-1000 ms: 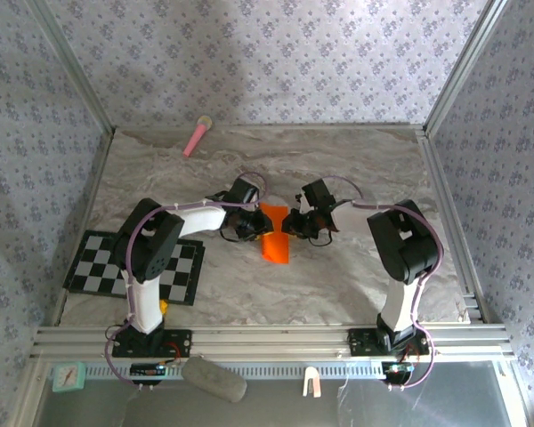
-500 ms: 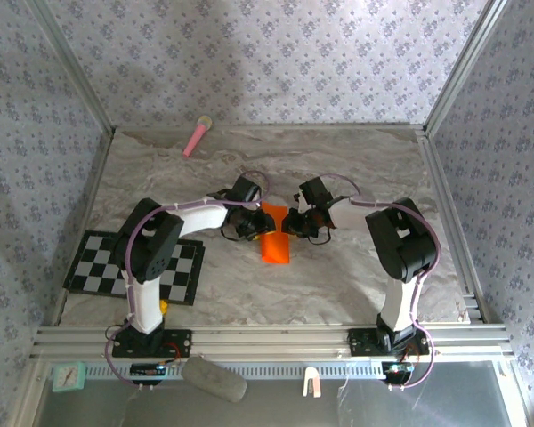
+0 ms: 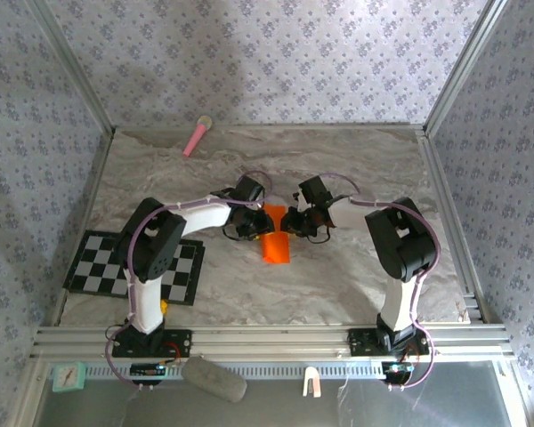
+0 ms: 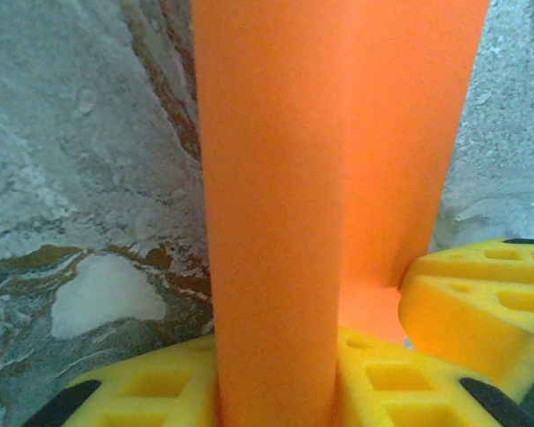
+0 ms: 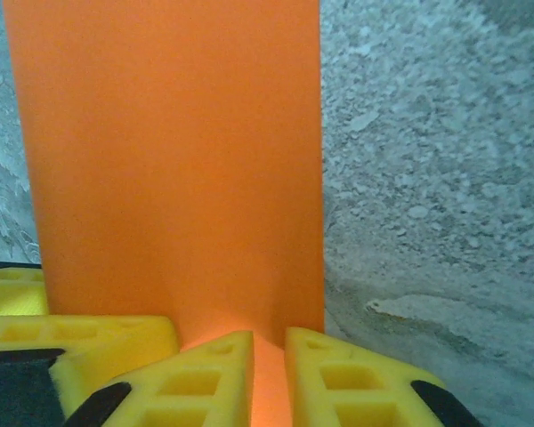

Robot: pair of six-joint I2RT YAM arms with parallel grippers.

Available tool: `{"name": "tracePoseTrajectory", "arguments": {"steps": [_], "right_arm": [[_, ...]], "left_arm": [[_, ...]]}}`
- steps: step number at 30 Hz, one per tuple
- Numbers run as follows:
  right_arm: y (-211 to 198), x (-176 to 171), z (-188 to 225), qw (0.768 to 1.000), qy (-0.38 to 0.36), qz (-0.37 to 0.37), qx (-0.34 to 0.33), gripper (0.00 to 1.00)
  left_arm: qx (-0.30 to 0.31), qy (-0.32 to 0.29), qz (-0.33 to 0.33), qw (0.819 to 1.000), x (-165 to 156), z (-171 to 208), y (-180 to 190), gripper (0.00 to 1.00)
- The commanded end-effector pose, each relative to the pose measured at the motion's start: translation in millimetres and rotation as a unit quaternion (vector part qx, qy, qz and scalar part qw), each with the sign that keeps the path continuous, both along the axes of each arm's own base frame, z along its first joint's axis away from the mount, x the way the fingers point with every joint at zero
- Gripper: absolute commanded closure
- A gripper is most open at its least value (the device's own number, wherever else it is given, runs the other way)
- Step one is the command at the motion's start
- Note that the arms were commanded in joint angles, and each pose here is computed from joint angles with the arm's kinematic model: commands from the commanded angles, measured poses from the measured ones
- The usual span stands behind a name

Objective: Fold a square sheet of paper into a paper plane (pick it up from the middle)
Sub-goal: Hold the square sheet of paper at the center of the table.

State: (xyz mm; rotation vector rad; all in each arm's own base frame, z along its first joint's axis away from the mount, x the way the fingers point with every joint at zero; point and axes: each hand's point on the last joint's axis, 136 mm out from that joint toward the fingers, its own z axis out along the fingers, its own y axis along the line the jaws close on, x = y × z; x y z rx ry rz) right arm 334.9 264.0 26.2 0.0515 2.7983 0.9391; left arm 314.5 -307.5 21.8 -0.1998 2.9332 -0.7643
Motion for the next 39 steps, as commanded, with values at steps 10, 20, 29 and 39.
{"name": "tracePoseTrajectory", "arguments": {"steps": [10,20,29,39], "right_arm": [[-26,15,59,0.996,-0.071,-0.056,0.026,0.76],[-35,11,48,0.996,-0.056,-0.065,0.025,0.75],[-24,8,41,0.997,-0.045,-0.046,0.034,0.76],[-12,4,29,0.999,-0.03,-0.026,0.031,0.79]], "left_arm": [[0.167,0.085,0.002,0.982,-45,-71,55,0.67],[0.181,0.096,0.01,0.979,-51,-77,59,0.65],[0.187,0.105,0.013,0.977,-55,-83,60,0.65],[0.189,0.104,0.018,0.976,-56,-84,61,0.67]]}}
